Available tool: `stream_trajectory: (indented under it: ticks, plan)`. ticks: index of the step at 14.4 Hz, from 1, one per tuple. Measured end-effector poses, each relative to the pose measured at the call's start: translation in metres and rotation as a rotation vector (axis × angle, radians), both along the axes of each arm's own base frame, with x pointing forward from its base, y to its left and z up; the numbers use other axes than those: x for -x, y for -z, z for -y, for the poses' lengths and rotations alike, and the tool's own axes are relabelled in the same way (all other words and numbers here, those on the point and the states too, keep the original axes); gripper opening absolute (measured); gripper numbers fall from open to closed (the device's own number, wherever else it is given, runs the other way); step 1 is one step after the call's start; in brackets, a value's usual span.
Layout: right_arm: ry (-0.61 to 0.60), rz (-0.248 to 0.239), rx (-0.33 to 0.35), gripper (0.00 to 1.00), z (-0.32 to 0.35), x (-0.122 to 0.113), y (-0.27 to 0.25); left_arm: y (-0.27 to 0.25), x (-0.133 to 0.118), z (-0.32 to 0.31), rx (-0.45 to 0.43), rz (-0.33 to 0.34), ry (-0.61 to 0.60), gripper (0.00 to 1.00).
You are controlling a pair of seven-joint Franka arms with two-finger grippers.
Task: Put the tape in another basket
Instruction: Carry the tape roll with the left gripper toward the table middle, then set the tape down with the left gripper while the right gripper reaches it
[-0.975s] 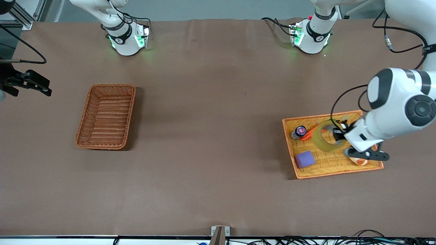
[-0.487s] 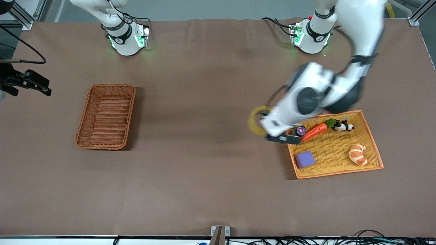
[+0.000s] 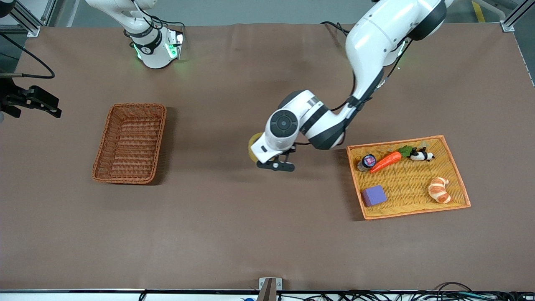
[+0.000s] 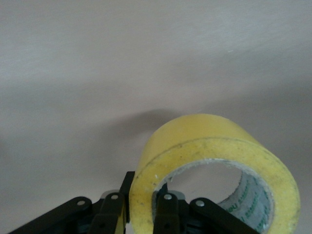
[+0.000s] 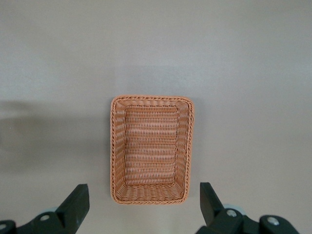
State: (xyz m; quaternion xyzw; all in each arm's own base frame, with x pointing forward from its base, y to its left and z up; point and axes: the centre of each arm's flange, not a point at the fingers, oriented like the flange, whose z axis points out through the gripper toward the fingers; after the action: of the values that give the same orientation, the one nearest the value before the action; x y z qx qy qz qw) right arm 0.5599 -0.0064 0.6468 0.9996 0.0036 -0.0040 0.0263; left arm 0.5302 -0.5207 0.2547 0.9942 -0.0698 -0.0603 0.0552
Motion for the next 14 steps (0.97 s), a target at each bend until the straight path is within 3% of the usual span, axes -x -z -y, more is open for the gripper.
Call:
stream_trajectory:
  ticks: [5, 11, 12, 14]
  plan:
    - [-0.007, -0.015, -0.01, 1.0, -0.005, 0.002, 0.002, 0.026, 0.006, 0.045, 0.109, 0.077, 0.012, 0.21]
    - [-0.034, -0.006, -0.031, 1.0, -0.02, -0.01, 0.04, 0.067, 0.013, 0.058, 0.154, 0.089, 0.012, 0.24]
    - [-0.051, -0.006, -0.033, 1.0, -0.03, -0.013, 0.056, 0.062, 0.01, 0.058, 0.161, 0.097, 0.009, 0.28]
    - [-0.093, -0.007, -0.034, 1.0, -0.06, -0.016, 0.085, 0.04, 0.0, 0.056, 0.18, 0.125, -0.002, 0.48]
